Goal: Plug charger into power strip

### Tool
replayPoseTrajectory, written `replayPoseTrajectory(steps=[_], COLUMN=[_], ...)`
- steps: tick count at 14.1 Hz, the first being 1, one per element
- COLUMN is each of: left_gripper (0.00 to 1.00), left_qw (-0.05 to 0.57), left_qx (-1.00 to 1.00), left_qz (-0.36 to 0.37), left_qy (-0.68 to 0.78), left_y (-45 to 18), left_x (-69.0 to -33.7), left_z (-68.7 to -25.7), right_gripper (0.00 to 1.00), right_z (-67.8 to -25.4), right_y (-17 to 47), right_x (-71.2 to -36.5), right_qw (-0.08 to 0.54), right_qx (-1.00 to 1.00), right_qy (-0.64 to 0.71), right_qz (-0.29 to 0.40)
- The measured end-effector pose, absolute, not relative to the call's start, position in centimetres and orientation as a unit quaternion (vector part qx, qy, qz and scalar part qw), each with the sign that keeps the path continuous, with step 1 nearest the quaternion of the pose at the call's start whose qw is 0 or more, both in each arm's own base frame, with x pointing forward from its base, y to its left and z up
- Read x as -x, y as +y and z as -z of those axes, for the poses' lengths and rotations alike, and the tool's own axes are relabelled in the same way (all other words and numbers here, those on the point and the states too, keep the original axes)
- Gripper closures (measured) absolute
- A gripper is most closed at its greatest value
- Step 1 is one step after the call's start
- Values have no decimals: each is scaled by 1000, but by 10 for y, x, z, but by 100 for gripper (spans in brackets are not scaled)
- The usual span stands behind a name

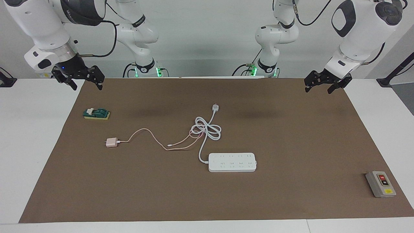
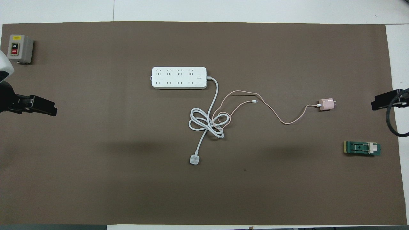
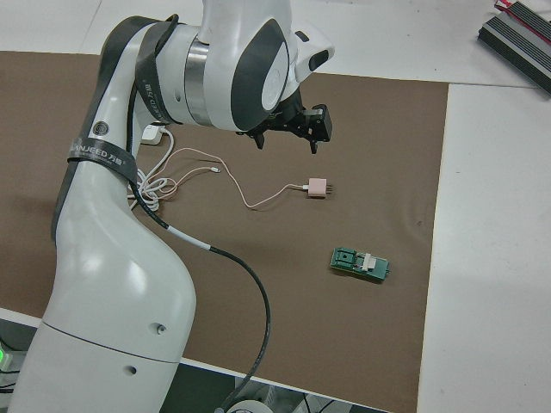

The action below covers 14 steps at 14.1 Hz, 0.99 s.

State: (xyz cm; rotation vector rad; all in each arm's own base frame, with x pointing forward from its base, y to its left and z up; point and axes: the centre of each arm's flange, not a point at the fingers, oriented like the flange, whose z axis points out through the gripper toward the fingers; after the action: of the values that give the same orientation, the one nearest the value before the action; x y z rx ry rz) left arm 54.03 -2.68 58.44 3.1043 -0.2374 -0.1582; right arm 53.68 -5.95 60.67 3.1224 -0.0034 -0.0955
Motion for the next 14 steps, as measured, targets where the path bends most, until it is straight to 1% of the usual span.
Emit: replayPoseTrajectory(steps=[10,14], left_gripper=[0,0], left_qw=[12,11], left_qx=[-996,-996], left_qz=[50,34], left_qy=[-79,-80], left_y=[-30,-32], left_x=[-540,-544], left_z=[-584,-587], right_gripper=[0,0], right_z=[-607,-608], right_y=[-59,-55], right_x=[-537,-539], right_qw=[11,35], right_qx=[-999,-999], right_qy=[0,10], right_qz=[31,25])
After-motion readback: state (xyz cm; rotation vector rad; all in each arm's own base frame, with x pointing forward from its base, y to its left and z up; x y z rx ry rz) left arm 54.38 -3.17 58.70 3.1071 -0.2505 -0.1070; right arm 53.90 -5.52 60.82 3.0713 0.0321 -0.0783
